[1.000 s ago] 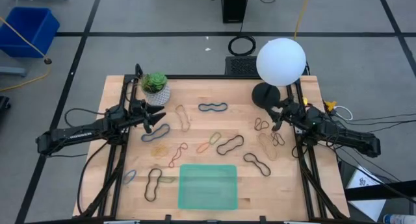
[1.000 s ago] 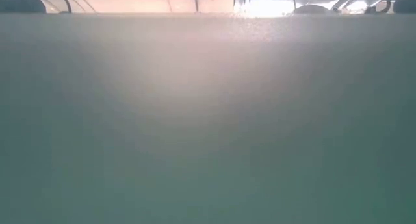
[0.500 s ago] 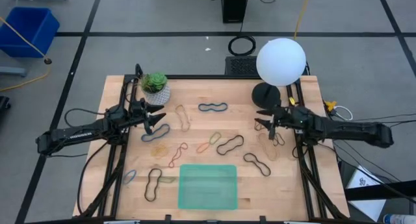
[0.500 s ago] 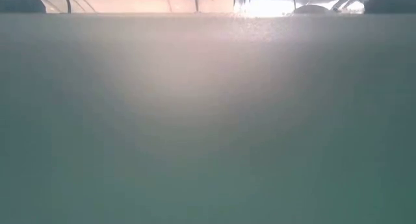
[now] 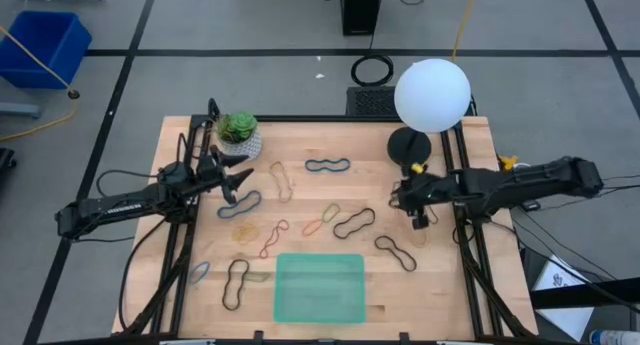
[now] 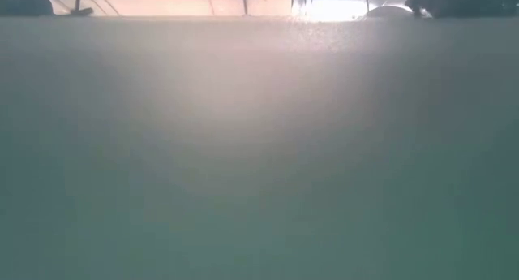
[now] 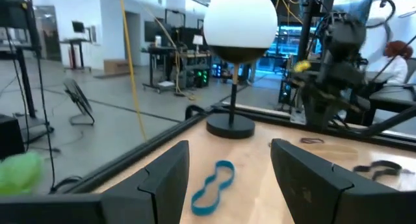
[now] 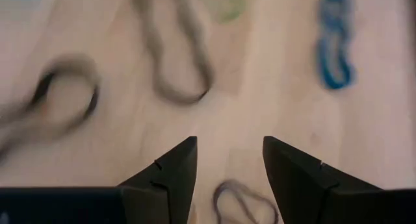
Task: Pick and place rubber bands into bin
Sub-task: Put the right large brown rubberband into the green bin
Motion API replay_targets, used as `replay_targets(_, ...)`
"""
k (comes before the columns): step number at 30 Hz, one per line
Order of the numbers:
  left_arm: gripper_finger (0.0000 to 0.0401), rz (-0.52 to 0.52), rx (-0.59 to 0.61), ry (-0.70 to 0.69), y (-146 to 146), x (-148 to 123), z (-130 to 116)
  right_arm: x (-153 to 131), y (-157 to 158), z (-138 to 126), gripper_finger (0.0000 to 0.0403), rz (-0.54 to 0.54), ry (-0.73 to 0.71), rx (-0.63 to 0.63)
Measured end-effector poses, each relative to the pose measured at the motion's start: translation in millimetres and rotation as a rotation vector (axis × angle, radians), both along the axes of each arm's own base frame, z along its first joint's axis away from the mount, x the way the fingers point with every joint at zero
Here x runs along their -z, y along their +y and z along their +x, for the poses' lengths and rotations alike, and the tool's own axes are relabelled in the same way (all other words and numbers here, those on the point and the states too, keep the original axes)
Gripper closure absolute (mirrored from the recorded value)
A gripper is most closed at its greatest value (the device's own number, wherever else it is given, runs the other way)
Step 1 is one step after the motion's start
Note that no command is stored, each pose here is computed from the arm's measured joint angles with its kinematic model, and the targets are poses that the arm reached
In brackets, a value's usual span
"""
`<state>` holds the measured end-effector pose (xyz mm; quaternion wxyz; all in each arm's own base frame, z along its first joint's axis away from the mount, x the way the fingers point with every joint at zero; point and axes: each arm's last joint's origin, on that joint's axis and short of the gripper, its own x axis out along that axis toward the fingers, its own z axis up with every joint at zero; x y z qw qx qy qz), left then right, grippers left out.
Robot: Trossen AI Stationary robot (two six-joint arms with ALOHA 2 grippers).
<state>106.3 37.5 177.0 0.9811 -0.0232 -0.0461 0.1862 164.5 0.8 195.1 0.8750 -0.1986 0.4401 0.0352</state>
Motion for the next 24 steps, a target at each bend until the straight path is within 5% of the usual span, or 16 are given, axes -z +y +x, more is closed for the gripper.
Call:
replay_targets(12, 0.0178, 0.006, 0.0, -0.018, 0.0, -1.8, -0.2, 11.3, 18.0, 5.8, 0.0234, -0.112, 0.072, -0.07)
replay_targets(17, 0.0178, 0.001, 0.0, -0.02, 0.0, -1.8, -0.1, 15.9, 15.2, 1.8, 0.0234, -0.186, 0.137, -0.001)
replay_targets(24, 0.0178, -0.015, 0.002, -0.019, -0.1, -1.2, -0.1, 17.9, 7.7, 1.9, 0.0234, -0.152, 0.149, 0.11)
